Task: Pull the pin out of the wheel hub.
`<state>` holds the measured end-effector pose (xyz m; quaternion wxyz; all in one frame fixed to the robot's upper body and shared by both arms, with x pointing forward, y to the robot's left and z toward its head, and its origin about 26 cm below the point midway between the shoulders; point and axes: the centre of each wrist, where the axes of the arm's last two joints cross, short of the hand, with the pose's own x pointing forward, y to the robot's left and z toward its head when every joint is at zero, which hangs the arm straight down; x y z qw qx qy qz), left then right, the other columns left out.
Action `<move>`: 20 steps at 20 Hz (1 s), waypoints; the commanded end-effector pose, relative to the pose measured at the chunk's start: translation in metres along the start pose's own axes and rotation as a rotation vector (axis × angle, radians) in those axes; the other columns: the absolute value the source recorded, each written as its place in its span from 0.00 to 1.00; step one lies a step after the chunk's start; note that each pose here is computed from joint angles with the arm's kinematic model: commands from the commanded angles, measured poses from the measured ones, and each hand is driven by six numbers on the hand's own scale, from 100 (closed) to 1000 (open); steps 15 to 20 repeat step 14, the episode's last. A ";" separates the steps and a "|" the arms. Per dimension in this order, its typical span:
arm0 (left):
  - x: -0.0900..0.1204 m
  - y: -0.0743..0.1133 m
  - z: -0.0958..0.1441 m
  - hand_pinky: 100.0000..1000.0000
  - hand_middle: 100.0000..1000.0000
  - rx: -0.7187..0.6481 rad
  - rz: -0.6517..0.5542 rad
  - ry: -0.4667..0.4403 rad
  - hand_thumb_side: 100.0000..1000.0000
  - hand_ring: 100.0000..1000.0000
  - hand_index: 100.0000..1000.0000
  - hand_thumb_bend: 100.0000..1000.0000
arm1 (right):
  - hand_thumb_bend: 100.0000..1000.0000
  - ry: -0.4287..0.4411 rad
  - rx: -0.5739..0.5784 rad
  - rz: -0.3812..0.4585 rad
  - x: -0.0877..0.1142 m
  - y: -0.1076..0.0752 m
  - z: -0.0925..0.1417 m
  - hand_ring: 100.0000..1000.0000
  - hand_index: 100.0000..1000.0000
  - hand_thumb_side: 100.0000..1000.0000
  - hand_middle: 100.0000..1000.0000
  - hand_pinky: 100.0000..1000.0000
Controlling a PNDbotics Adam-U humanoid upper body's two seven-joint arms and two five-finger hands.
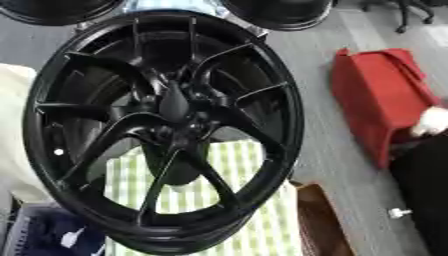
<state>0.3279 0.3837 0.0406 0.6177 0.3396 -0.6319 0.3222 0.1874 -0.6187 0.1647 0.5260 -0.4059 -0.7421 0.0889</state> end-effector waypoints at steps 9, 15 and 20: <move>0.009 -0.006 0.000 0.66 0.46 -0.015 0.013 -0.030 0.61 0.54 0.72 0.35 | 0.45 -0.158 -0.084 -0.173 0.086 0.067 -0.036 0.72 0.75 0.16 0.59 0.56; 0.007 -0.012 0.005 0.66 0.46 -0.045 0.012 -0.040 0.61 0.53 0.72 0.35 | 0.41 -0.205 -0.019 -0.297 0.134 0.127 -0.041 0.71 0.71 0.11 0.55 0.54; 0.007 -0.012 0.005 0.66 0.46 -0.045 0.012 -0.040 0.61 0.53 0.72 0.35 | 0.41 -0.205 -0.019 -0.297 0.134 0.127 -0.041 0.71 0.71 0.11 0.55 0.54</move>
